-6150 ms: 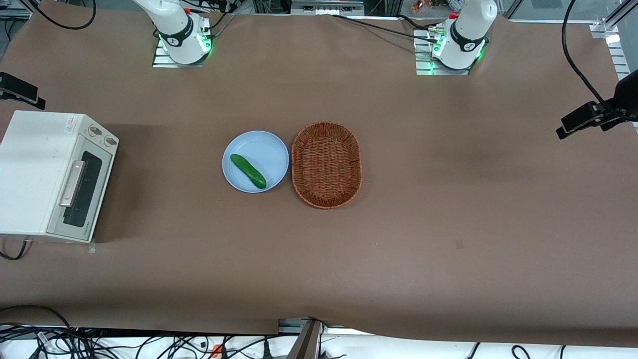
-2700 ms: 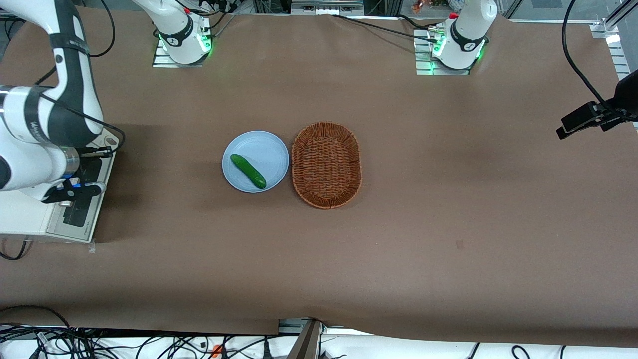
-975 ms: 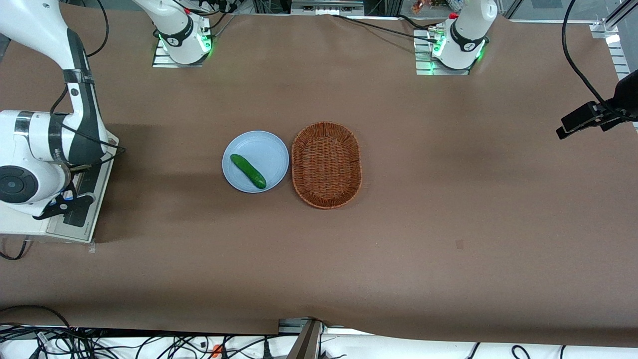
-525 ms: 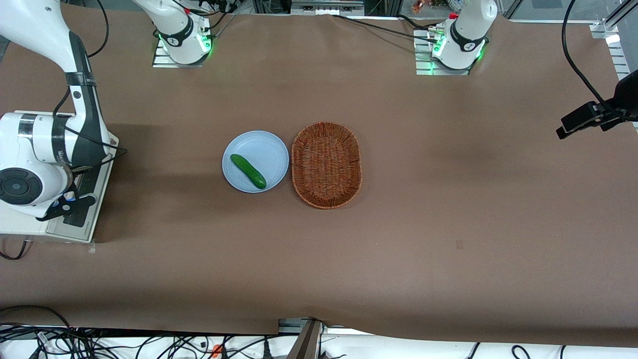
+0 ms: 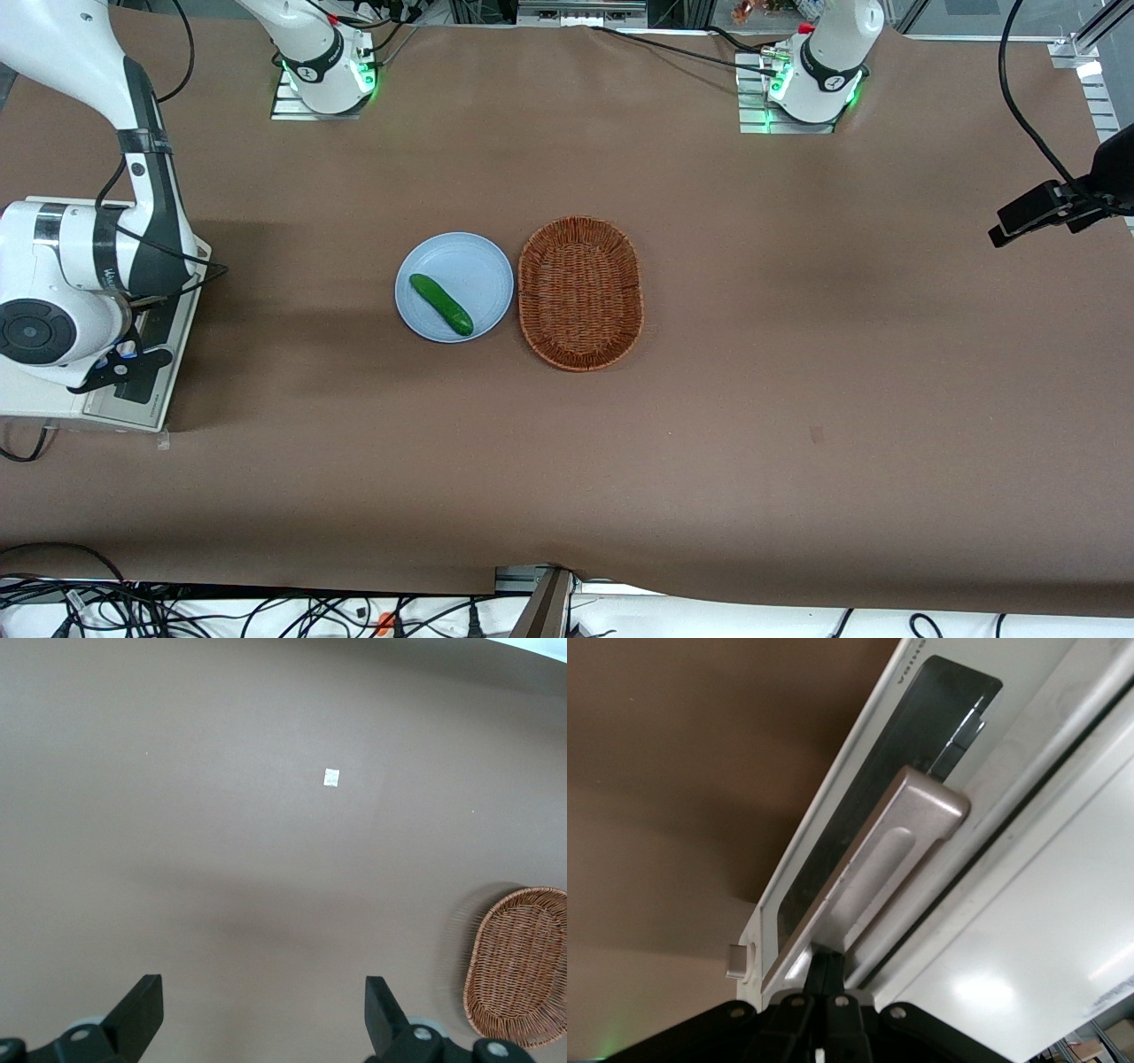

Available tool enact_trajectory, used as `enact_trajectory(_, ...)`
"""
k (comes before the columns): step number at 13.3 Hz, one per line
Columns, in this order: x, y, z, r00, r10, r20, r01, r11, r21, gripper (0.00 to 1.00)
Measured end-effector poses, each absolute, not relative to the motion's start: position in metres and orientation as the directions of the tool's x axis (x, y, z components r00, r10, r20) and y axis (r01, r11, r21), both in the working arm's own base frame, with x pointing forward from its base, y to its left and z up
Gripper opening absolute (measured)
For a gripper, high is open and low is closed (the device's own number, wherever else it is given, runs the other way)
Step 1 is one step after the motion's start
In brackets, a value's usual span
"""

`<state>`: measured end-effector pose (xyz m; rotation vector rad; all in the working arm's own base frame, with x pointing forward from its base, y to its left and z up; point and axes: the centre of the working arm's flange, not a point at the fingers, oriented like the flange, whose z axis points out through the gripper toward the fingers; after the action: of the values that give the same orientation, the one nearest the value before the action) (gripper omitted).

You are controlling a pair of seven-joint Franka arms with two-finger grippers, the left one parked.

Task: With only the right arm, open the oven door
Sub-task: 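Pull the door handle down and outward with the right gripper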

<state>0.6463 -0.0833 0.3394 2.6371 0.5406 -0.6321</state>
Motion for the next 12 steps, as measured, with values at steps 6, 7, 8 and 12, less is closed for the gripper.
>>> enact_trajectory(6, 0.649, -0.055, 0.332, 0.844, 0.284, -0.454, 0.410, -0.888, 0.207, 0.01)
enact_trajectory(7, 0.650, -0.050, 0.329, 0.847, 0.287, -0.447, 0.405, -0.894, 0.192, 0.01)
enact_trajectory(8, 0.651, -0.044, 0.324, 0.849, 0.291, -0.442, 0.401, -0.898, 0.180, 0.01)
enact_trajectory(12, 0.654, -0.022, 0.299, 0.855, 0.308, -0.418, 0.387, -0.915, 0.118, 0.01)
